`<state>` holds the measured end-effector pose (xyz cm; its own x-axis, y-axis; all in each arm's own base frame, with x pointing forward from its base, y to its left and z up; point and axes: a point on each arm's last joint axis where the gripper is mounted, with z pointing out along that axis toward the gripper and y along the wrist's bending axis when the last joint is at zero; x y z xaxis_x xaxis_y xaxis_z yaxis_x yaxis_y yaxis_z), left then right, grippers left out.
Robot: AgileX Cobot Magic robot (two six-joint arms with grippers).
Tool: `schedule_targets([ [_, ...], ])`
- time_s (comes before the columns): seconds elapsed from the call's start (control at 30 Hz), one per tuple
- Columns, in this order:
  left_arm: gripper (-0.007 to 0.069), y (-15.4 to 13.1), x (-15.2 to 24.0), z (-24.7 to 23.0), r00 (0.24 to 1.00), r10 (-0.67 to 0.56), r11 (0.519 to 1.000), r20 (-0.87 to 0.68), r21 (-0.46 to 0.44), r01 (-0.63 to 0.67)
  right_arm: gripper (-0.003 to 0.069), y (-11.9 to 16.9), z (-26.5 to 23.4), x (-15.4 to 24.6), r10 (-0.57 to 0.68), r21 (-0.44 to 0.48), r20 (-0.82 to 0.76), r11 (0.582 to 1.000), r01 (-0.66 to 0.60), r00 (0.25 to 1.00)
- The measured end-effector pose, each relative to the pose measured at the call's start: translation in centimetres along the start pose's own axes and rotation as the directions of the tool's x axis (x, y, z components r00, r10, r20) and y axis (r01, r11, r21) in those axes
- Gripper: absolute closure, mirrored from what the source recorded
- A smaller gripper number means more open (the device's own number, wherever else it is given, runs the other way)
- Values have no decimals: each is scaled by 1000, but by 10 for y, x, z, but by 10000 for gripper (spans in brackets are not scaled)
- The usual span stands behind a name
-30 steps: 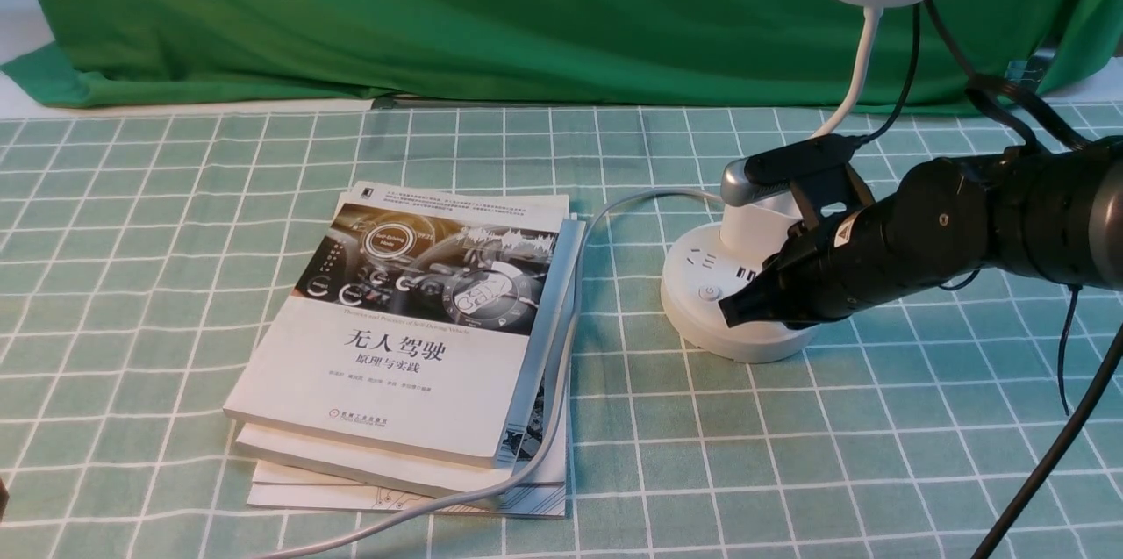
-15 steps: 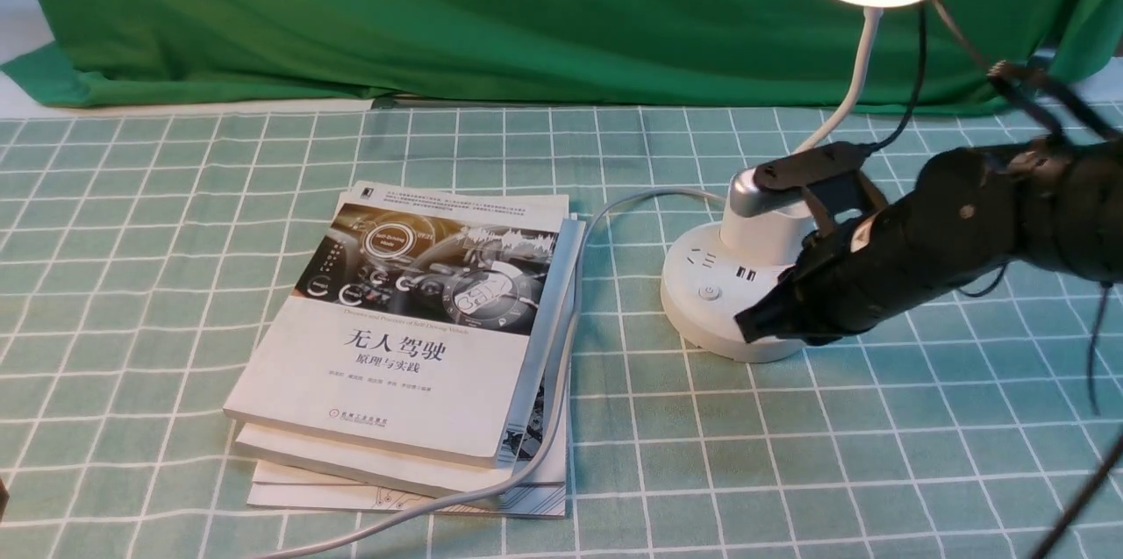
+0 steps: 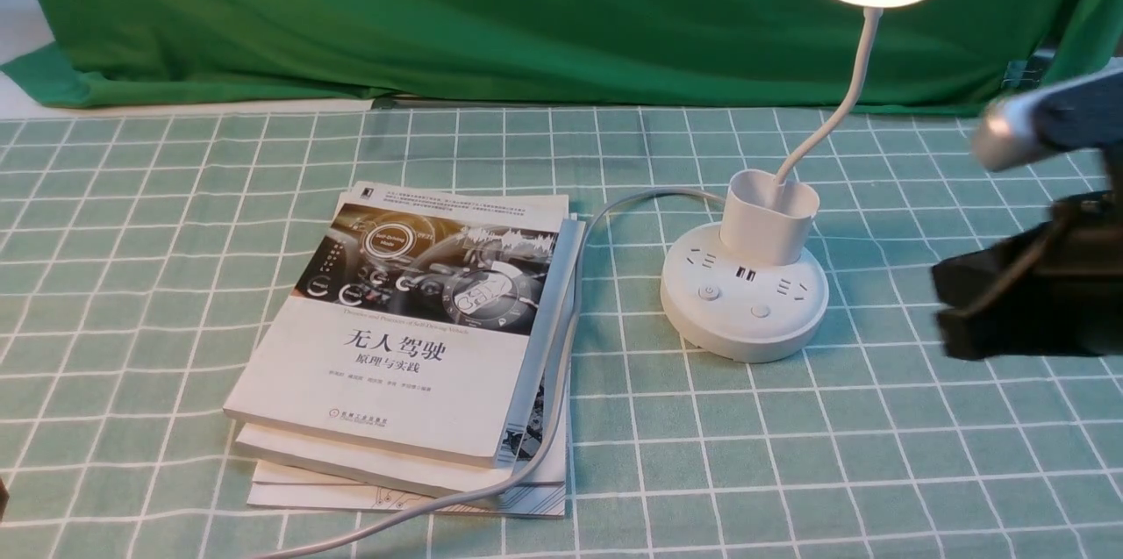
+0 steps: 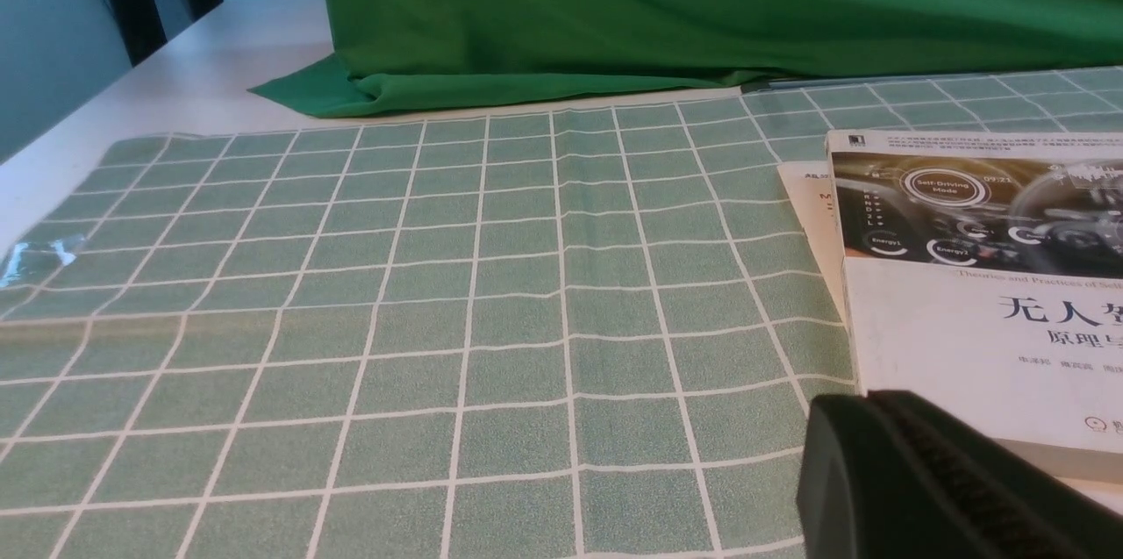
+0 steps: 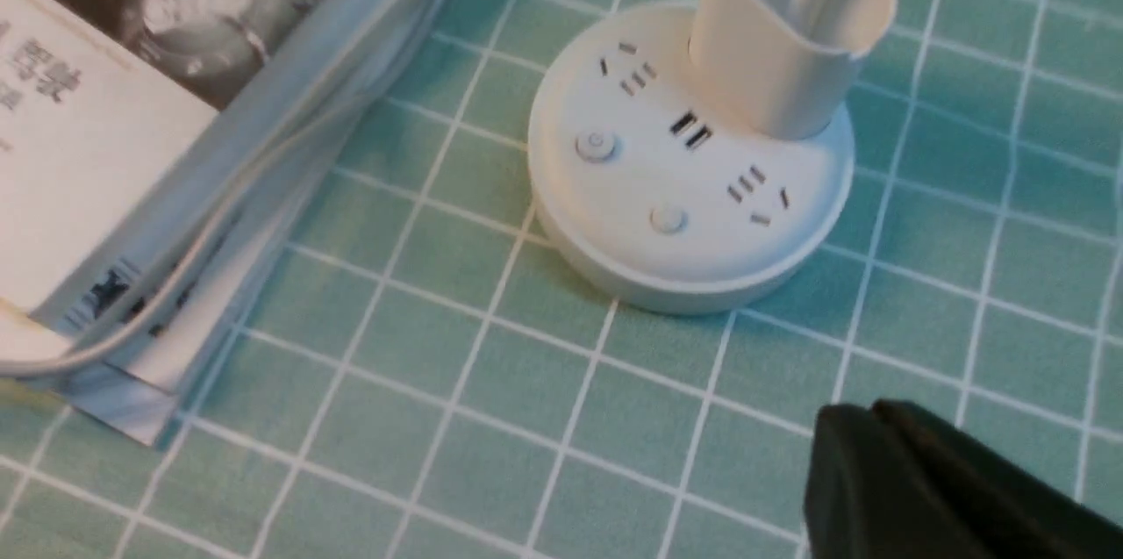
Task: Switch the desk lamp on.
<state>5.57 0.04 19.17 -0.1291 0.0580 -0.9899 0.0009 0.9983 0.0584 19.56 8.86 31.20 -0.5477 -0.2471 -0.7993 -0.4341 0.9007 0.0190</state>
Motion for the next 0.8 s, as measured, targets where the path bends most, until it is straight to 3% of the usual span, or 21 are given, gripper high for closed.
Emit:
schedule_targets([
  [0.27,604,0,0,0,1000,0,1000,0,0,0,593,4,-85,16,13,1,310,1000,-13,951],
  [0.6,604,0,0,0,1000,0,1000,0,0,0,565,5,-118,30,-28,21,432,1000,21,901],
  [0.8,604,0,0,0,1000,0,1000,0,0,0,554,1,-128,48,-137,120,505,989,88,852],
])
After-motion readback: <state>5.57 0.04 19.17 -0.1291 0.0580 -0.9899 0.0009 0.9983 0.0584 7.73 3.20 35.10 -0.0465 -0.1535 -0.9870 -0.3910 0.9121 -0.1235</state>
